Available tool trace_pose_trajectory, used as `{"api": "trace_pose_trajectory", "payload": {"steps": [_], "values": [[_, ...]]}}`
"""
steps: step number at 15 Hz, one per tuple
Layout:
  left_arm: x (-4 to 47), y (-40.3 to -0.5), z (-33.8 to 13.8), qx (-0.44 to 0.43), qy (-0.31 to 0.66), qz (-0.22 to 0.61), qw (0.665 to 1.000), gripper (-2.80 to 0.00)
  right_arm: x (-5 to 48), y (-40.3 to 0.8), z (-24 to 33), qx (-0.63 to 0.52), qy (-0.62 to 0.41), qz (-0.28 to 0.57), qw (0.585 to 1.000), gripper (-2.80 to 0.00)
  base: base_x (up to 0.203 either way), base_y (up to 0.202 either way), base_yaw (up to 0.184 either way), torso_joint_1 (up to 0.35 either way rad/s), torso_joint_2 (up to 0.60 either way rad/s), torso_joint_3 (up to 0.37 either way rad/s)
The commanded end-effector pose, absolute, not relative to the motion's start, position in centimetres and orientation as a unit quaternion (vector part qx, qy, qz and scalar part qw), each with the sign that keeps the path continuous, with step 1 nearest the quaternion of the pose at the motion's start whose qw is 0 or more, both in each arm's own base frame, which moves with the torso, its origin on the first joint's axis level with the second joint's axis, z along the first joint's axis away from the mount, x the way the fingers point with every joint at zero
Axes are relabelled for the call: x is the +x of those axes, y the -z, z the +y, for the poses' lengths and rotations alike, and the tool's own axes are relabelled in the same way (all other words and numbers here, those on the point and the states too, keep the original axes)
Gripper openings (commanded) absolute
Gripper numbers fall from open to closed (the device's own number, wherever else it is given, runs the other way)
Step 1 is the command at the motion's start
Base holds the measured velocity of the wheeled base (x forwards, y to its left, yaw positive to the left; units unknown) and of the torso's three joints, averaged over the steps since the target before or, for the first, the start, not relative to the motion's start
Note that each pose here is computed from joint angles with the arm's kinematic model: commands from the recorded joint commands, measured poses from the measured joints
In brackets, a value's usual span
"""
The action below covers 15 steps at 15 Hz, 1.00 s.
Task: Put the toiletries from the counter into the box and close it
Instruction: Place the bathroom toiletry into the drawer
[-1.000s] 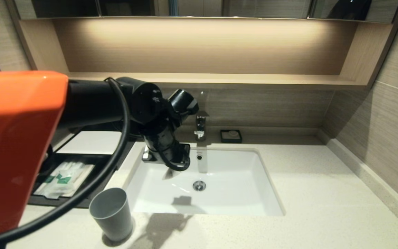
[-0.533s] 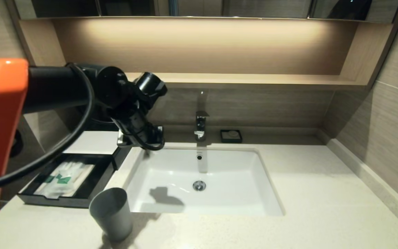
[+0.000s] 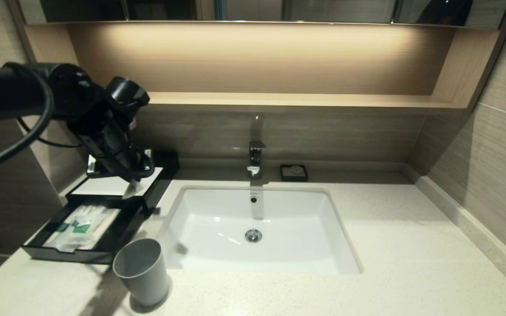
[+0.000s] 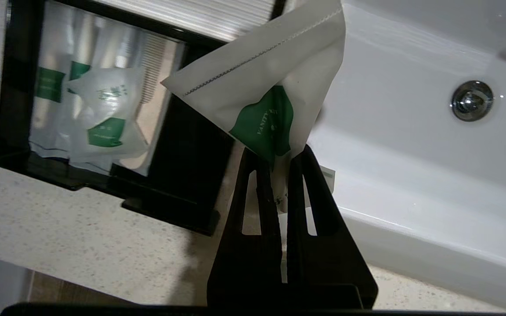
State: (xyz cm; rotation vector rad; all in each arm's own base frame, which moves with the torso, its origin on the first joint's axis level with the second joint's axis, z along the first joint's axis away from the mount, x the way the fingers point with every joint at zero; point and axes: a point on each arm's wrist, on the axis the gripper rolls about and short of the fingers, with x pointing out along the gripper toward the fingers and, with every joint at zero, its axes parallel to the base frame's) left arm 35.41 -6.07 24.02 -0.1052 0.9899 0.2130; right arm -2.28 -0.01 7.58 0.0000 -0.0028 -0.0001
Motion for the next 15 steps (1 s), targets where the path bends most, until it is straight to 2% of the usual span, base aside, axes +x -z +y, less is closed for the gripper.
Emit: {"api": "trace_pose_trajectory", "payload": {"steps": [1, 15], "values": [[35.2, -24.1, -3.4, -0.041, -0.121, 0.481, 0.868, -2.8, -2.3, -7.5, 0.0, 0.0, 0.0, -0.001, 1.0, -2.8, 0.0, 0.0, 0.0, 0.0, 0.0, 0.0], [35.6, -20.3, 2.2, 0.041, -0.119, 0.555, 0.822, -2.8, -2.3, -7.6, 0.0, 0.0, 0.0, -0.001, 1.0, -2.8, 0.0, 0.0, 0.0, 0.0, 0.0, 0.0]]}}
